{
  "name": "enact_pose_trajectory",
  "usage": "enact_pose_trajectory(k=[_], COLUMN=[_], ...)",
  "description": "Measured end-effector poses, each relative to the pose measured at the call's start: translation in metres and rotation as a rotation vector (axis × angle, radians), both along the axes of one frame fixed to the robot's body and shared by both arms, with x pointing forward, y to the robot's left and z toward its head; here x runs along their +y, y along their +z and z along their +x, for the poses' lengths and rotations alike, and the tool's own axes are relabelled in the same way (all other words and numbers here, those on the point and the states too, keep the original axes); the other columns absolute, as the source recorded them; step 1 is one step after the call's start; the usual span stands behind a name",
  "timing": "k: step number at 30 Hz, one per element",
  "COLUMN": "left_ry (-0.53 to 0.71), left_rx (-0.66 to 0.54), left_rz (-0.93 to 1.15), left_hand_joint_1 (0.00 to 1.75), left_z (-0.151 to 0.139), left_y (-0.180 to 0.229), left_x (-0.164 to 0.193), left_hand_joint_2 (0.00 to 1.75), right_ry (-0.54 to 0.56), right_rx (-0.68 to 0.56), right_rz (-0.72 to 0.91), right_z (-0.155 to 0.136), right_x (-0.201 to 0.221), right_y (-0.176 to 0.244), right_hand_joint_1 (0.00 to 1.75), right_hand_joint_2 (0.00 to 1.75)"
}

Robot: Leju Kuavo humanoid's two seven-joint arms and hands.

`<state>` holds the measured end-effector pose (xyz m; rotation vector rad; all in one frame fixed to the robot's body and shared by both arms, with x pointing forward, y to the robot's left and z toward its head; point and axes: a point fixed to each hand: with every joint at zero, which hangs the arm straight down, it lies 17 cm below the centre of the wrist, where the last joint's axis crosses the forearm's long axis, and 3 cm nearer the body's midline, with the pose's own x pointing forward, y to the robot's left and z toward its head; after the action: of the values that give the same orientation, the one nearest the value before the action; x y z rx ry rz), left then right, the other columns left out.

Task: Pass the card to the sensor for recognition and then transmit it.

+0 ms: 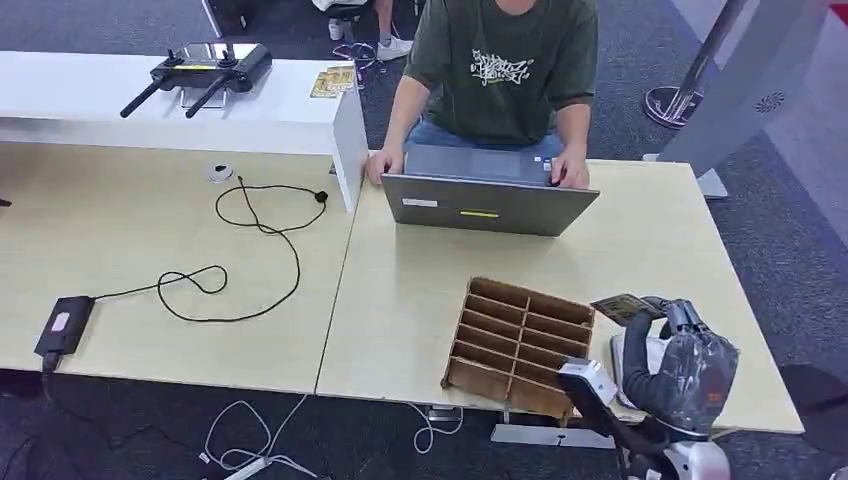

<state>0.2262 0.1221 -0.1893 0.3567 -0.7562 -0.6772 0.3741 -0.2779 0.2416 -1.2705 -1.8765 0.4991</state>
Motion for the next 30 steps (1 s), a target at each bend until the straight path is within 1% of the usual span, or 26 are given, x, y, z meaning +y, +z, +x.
enact_pose_trajectory(k=[4, 7, 20, 26, 30], left_ry=[0.008, 0.017, 0.046, 0.055, 0.053], left_rx=[-0.010, -0.015, -0.007, -0.004, -0.008], left_rz=[-0.011, -0.018, -0.030, -0.032, -0.030], left_hand_joint_1=[0.00, 0.00, 0.00, 0.00, 0.00], left_z=[0.002, 0.004, -0.001, -0.001, -0.001], left_y=[0.002, 0.003, 0.001, 0.001, 0.001], left_x=[-0.001, -0.002, -0.001, 0.000, -0.001], left_hand_joint_2=[0.00, 0.00, 0.00, 0.00, 0.00], right_ry=[0.001, 0.000, 0.023, 0.021, 0.006], right_rx=[-0.057, -0.073, -0.081, -0.089, -0.095], right_rz=[0.064, 0.096, 0.270, 0.354, 0.375], right_z=[-0.005, -0.007, -0.013, -0.017, -0.021], right_x=[-0.008, -0.012, -0.028, -0.039, -0.046], right_y=[0.012, 0.016, 0.013, 0.011, 0.010], right_hand_joint_1=[1.75, 1.75, 1.75, 1.75, 1.75], right_hand_joint_2=[1.75, 1.75, 1.75, 1.75, 1.75])
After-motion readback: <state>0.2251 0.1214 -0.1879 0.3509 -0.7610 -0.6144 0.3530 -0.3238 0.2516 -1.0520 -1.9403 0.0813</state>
